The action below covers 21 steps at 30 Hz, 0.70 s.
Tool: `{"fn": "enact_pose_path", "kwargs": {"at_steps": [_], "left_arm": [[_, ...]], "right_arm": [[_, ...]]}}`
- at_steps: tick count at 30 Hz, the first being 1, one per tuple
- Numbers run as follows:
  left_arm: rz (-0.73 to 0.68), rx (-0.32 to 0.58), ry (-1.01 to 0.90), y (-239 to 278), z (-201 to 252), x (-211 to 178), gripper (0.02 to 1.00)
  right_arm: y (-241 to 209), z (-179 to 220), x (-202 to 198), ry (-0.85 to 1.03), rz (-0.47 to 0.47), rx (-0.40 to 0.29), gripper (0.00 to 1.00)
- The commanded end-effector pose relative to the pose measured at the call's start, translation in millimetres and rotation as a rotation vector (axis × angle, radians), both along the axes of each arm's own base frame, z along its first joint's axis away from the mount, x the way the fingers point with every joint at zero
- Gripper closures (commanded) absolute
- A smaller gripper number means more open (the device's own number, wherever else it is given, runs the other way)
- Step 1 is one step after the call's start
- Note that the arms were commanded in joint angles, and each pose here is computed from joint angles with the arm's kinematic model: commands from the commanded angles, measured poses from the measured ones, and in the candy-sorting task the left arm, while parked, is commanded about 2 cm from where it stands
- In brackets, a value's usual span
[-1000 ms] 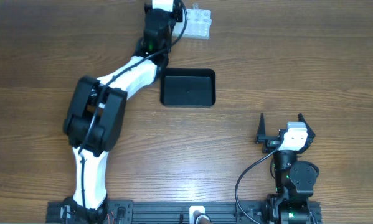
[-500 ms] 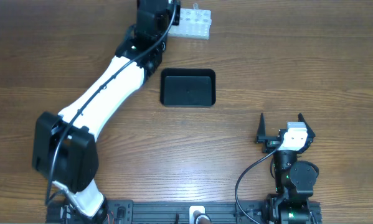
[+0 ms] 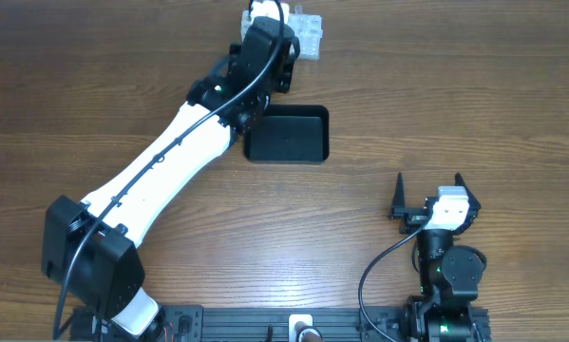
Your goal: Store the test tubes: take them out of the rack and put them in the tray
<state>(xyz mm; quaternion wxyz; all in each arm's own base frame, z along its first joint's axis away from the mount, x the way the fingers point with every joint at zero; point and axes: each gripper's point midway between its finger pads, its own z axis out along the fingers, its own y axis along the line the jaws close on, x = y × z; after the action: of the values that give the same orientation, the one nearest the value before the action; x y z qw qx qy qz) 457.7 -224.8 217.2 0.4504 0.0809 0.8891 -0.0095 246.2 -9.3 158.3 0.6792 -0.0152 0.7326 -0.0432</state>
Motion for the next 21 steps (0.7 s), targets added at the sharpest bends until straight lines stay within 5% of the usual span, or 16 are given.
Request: {"fn": "enact_pose_path", "kwargs": {"at_steps": [1, 21], "left_arm": [[0.053, -0.058, 0.054, 0, -9, -7, 0.978], [0.102, -0.101, 0.463, 0, -133, -32, 0.978]], "right_arm": [[-1, -2, 0, 0.002, -0.002, -0.001, 0.007], [-1, -2, 0, 0.001, -0.002, -0.001, 0.009]]}}
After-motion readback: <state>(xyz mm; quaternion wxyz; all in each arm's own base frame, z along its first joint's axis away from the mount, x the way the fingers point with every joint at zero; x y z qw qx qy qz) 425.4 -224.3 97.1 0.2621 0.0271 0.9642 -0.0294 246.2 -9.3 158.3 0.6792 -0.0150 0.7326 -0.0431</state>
